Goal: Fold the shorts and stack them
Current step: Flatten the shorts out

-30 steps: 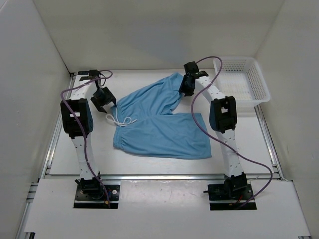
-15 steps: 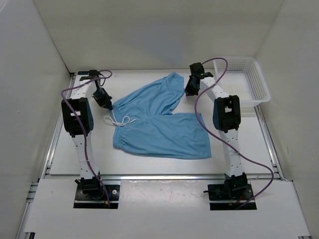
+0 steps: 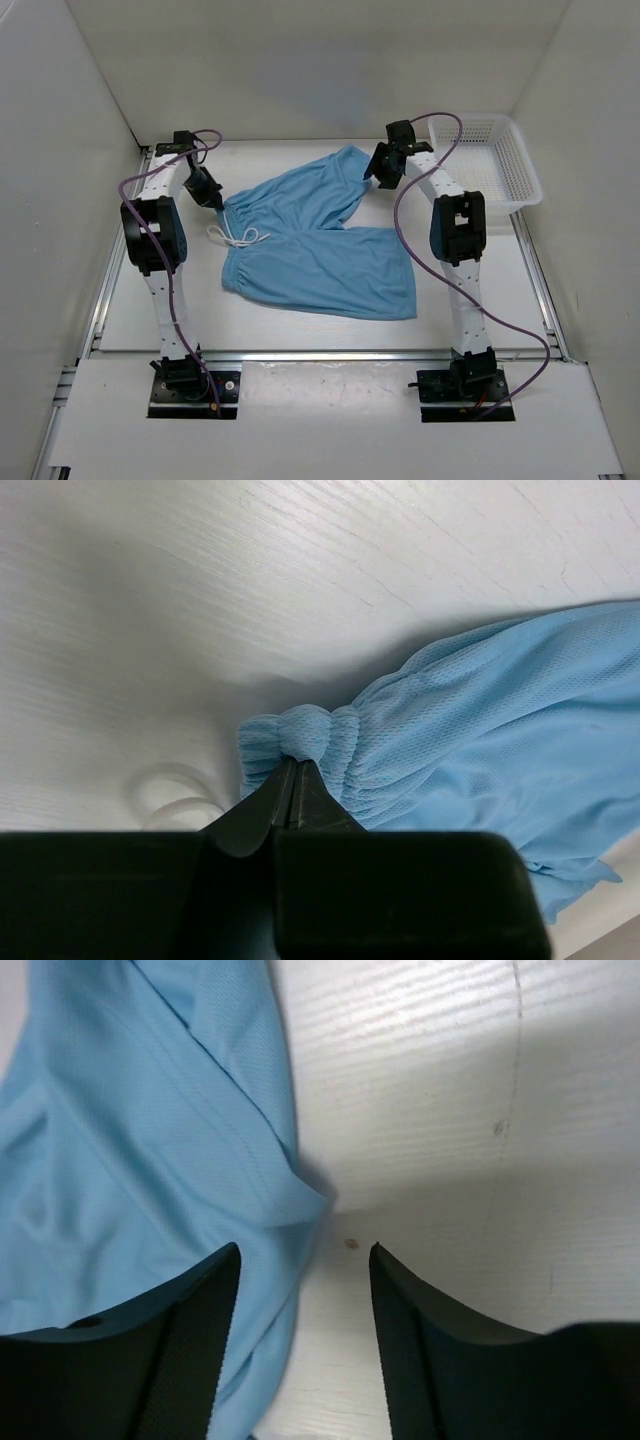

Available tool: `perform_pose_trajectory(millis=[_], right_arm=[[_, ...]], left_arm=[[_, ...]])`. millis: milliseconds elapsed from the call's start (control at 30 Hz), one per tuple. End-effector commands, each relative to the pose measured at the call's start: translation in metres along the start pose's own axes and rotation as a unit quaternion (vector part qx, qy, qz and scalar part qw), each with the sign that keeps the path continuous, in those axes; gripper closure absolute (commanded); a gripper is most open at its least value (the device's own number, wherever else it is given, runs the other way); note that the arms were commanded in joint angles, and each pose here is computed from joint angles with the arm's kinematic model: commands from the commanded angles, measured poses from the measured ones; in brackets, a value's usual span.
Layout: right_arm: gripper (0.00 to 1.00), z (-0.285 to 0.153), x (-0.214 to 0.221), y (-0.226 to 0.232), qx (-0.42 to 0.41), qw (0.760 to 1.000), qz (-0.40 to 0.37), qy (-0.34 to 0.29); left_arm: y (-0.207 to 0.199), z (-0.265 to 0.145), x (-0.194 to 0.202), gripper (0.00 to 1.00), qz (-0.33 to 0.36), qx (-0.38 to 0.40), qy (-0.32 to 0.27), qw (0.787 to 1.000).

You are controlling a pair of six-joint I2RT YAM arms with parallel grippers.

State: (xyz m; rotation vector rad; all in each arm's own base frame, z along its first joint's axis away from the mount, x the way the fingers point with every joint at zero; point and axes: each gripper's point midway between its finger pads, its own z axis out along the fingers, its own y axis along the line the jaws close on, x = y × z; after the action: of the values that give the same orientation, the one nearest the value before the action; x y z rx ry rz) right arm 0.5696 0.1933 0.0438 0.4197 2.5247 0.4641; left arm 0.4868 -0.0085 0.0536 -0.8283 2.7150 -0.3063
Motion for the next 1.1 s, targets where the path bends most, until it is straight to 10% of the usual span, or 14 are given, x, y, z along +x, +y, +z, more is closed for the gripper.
perform_pose_trajectory(millis=[0,200,400,1067], right_arm=[[0.42,-0.004,-0.018,0.026,-0.057,0.998,0.01,-0.013],[0.7,0.016,-0.01,0.029,-0.074,0.997,0.021,0.008],[0.42,0.015,-0.007,0.014,-0.037,0.999,0.024,0.0],[0.48,0.024,0.006,-0.019,0.031,0.999,0.023,0.003]], left_arm=[[-0.011,-0.02,-0.011,0.9,0.007,0.026,-0.017,0.999],[-0.015,-0.02,-0.014,0.9,0.007,0.032,-0.018,0.999],[-0.017,-0.024,-0.017,0.9,0.013,0.034,-0.023,0.999],[-0.014,-0.018,-0.013,0.9,0.011,0.03,-0.015,0.999]])
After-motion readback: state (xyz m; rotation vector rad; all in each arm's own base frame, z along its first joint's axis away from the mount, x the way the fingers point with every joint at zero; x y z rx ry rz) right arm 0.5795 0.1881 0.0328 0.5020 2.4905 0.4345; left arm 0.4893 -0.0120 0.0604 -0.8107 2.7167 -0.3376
